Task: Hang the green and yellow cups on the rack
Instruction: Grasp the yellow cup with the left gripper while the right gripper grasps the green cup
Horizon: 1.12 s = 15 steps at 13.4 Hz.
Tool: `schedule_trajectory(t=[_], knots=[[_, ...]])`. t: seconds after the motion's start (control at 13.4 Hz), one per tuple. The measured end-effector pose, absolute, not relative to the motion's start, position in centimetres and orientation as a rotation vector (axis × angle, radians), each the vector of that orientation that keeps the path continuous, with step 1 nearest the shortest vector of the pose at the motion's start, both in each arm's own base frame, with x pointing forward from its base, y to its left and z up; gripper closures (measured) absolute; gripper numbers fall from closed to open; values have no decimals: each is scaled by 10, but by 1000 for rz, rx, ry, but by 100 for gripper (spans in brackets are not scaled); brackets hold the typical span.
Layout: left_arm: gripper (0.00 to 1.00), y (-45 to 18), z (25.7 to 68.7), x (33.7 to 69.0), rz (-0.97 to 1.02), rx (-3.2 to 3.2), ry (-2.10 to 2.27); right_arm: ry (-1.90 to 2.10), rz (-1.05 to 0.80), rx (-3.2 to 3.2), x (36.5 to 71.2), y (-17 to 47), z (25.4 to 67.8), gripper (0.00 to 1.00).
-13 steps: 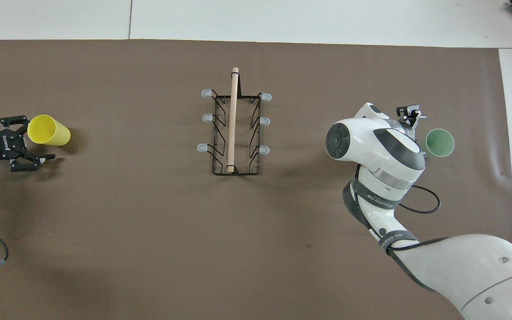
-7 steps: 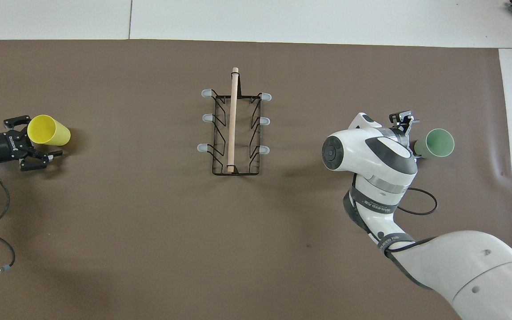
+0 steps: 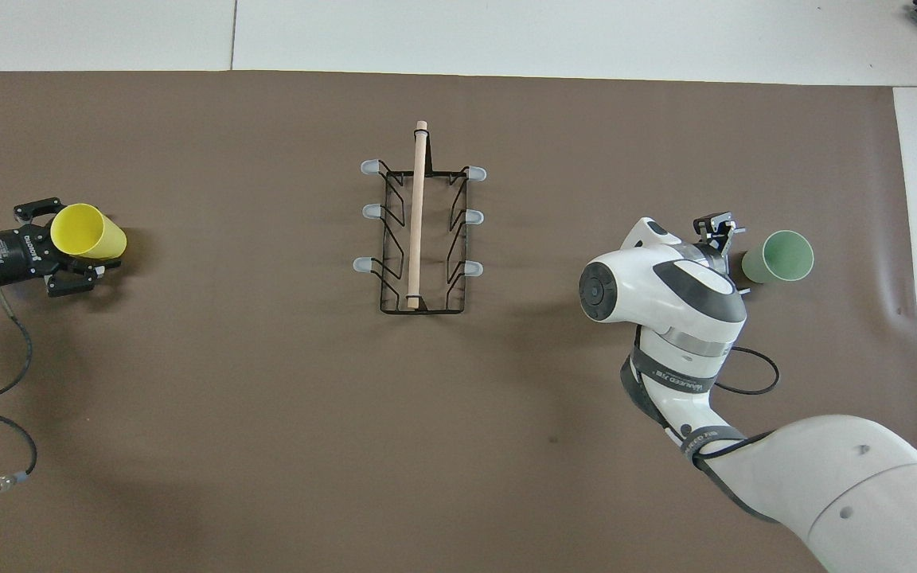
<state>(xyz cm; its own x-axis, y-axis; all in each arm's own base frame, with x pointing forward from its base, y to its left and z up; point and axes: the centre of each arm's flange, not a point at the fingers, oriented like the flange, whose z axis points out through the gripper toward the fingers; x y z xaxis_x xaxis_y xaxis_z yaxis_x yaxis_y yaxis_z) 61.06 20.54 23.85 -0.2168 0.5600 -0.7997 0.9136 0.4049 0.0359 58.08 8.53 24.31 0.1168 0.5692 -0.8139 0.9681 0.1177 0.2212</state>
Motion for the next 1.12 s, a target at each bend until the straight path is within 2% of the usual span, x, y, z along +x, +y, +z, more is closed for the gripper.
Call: schedule_trajectory(t=[0.07,0.15,0.3,0.37,0.45,1.12], knots=[[11,206,239,611,-582,1260,1901,1569,-595,1540,579,82,239,0],[11,206,240,611,-578,1259,1901,1578,-596,1525,578,79,236,0],[25,207,242,612,-564,1257,1906,1588,-606,1491,574,76,232,0],[26,208,244,613,-552,1256,1909,1591,-609,1481,573,75,231,0],[32,209,247,614,-543,1256,1908,1593,-611,1470,572,74,231,0],[32,208,309,653,-343,1358,1851,1617,-633,1356,566,49,221,0]])
